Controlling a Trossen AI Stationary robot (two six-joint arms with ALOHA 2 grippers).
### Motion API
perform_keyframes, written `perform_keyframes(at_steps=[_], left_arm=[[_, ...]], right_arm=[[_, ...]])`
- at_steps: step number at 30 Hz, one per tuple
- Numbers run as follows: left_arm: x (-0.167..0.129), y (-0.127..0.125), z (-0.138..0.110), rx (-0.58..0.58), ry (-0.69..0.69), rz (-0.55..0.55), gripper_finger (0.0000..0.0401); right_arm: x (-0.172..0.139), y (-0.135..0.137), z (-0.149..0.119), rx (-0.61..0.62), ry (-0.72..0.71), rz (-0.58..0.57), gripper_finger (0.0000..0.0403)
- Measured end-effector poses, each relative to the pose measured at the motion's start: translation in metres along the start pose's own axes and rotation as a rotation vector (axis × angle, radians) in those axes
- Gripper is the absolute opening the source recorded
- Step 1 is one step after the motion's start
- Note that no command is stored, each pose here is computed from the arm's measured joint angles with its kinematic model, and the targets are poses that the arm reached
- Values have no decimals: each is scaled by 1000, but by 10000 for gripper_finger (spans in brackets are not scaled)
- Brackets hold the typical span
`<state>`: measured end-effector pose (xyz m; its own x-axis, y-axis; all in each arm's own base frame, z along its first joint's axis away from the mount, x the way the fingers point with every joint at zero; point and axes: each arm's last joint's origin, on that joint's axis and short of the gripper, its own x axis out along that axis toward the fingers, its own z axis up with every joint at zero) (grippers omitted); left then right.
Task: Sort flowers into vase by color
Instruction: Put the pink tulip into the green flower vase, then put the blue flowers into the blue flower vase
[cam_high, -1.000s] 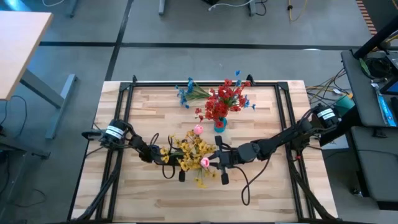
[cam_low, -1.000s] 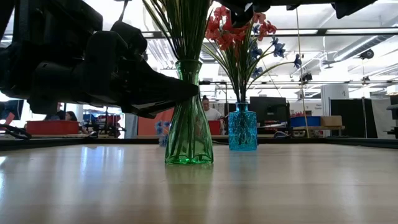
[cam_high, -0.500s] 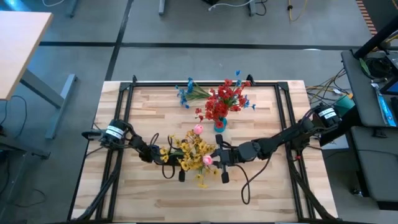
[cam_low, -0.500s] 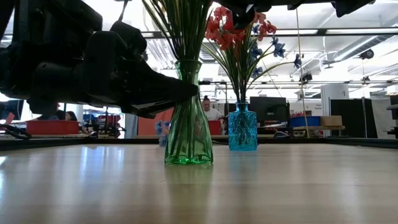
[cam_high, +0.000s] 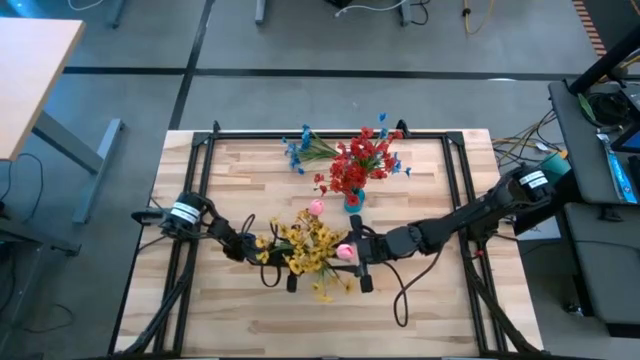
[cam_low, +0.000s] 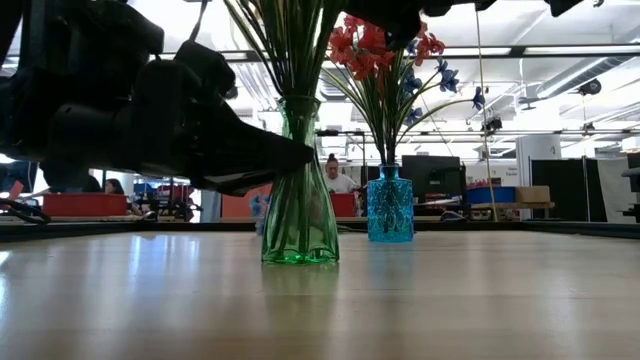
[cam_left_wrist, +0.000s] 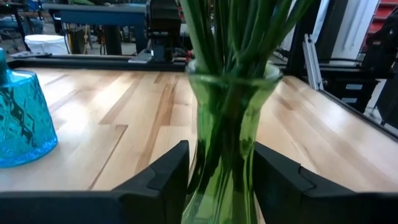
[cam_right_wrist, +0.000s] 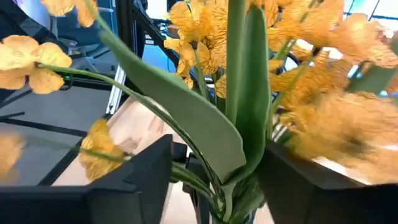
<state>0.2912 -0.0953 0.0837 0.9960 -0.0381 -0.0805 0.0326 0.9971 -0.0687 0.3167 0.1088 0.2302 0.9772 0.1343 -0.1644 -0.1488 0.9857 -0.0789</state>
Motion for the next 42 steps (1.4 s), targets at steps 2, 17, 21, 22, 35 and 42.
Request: perform_keyframes(at_steps=[2, 17, 21, 22, 35, 42], left_arm=[[0, 0, 0, 2, 4, 1, 153], [-8, 3, 8, -45, -23, 24, 202], [-15, 4, 11, -76, -26, 24, 204], [-16, 5, 14, -82, -34, 23, 204], [-76, 19, 36, -221, -53, -54, 204], [-104, 32, 48, -300, -110, 10, 204]], right_arm=[[-4, 0, 2, 15, 15, 3, 226], [-23, 0, 8, 85, 133, 13, 267], [-24, 0, 8, 97, 142, 12, 269], [-24, 0, 8, 97, 142, 12, 270], [-49, -6, 18, 166, 232, 10, 270], [-76, -11, 17, 273, 400, 27, 272]])
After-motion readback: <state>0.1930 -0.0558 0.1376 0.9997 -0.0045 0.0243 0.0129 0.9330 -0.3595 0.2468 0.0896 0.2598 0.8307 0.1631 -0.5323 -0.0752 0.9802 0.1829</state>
